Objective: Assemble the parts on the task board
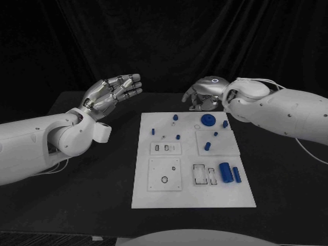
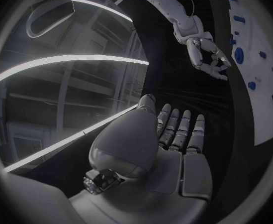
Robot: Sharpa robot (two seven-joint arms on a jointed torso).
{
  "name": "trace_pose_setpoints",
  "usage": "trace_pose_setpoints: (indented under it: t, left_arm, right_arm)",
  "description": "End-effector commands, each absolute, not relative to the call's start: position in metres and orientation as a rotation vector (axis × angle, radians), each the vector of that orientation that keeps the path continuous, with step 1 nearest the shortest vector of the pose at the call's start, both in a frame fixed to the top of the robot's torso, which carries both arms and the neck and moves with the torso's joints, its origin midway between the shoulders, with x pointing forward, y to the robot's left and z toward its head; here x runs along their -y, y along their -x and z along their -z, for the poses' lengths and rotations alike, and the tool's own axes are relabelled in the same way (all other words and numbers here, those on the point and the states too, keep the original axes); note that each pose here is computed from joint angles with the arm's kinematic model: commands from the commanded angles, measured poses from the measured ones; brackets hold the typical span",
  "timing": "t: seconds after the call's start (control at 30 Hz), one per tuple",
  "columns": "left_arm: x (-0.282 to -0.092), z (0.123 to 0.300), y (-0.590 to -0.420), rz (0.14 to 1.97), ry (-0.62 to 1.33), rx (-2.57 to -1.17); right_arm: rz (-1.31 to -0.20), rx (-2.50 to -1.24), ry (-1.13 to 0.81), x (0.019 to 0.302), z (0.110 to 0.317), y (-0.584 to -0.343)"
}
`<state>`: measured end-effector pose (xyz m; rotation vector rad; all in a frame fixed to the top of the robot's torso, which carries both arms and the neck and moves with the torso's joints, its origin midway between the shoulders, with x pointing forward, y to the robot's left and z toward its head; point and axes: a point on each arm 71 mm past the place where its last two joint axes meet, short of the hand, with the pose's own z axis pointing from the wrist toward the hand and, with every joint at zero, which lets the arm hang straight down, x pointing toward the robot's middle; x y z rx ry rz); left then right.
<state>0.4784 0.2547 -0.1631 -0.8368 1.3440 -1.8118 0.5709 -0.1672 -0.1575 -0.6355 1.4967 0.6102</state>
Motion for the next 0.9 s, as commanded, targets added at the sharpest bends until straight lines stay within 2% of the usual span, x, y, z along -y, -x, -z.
trace_pose_setpoints:
  t: [0.03,0.27,0.47,0.9]
  left_arm:
    - [-0.255,0.16,-0.478,1.837,0.816,-1.3]
    - [-0.254,0.161,-0.477,1.842,0.82,-1.309]
    - [-0.254,0.162,-0.478,1.843,0.823,-1.317]
    - [-0.252,0.164,-0.478,1.855,0.824,-1.328]
  right_arm:
    - [-0.654,-1.477,0.562,0.177,0.151,-0.567]
    - [-0.544,-1.607,0.488,0.211,0.163,-0.567]
    - [-0.474,-1.681,0.471,0.227,0.179,-0.565]
    - [-0.395,-1.761,0.465,0.243,0.201,-0.561]
